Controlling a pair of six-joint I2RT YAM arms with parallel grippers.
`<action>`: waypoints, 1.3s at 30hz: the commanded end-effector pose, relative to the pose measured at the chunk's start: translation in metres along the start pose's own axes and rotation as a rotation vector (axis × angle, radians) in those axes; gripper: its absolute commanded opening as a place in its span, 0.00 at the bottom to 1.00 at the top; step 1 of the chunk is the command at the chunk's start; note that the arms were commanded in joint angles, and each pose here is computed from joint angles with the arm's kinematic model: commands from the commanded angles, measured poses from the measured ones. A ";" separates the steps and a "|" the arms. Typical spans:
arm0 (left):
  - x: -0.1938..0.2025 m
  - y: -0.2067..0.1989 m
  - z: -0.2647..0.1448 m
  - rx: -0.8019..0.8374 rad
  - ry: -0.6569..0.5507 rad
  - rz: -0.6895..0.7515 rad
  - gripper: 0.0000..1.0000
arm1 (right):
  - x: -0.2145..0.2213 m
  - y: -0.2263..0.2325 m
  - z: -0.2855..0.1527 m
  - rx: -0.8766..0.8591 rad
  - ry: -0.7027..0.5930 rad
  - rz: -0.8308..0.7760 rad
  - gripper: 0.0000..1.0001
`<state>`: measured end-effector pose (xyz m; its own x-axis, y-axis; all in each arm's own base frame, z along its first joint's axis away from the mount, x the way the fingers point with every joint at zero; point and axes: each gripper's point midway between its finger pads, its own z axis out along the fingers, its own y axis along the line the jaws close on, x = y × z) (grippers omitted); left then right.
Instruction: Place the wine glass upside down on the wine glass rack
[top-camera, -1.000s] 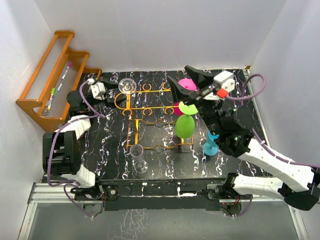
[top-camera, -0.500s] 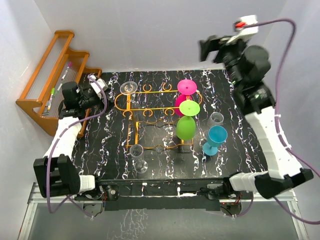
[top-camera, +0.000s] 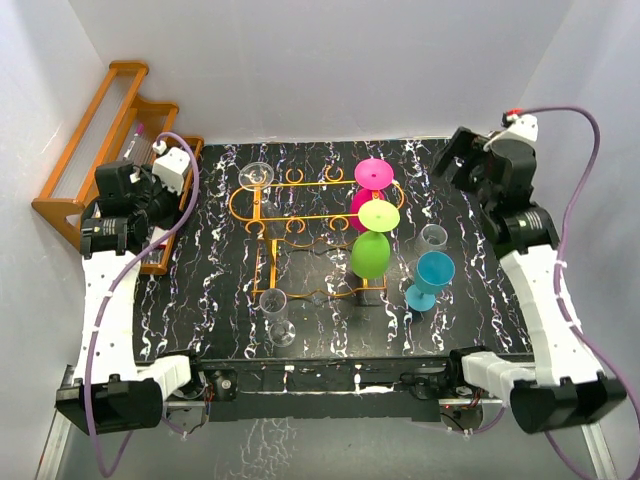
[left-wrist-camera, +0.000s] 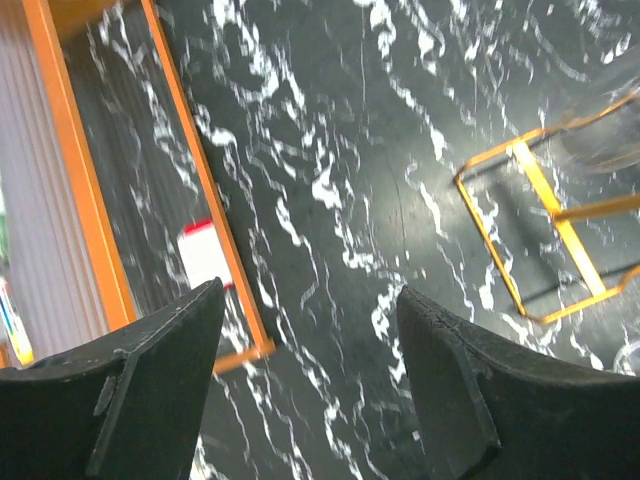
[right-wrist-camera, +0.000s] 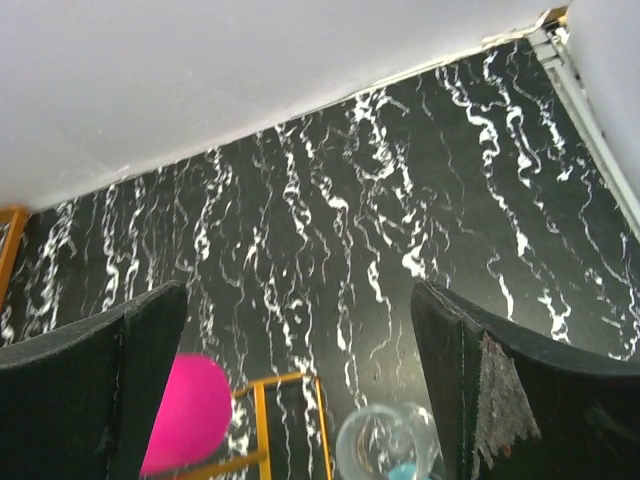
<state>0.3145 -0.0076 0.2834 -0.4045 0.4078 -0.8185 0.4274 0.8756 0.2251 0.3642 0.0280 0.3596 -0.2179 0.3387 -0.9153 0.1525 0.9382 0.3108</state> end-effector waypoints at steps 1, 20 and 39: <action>0.041 -0.011 -0.027 0.000 0.230 -0.092 0.66 | -0.016 0.022 -0.054 -0.168 -0.060 0.027 0.98; 0.044 -0.068 -0.062 0.257 0.392 -0.297 0.60 | 0.065 -0.009 -0.081 -0.088 0.234 -0.083 0.82; 0.044 0.005 -0.060 -0.159 0.361 -0.340 0.80 | 0.105 -0.007 -0.046 -0.062 0.386 -0.081 0.56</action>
<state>0.2443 0.0164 0.2697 -0.7827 0.1574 -0.6022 0.1769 0.9839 0.0272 0.2722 0.0469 0.2771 -0.5614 0.2535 -0.7878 0.0990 0.9657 0.2402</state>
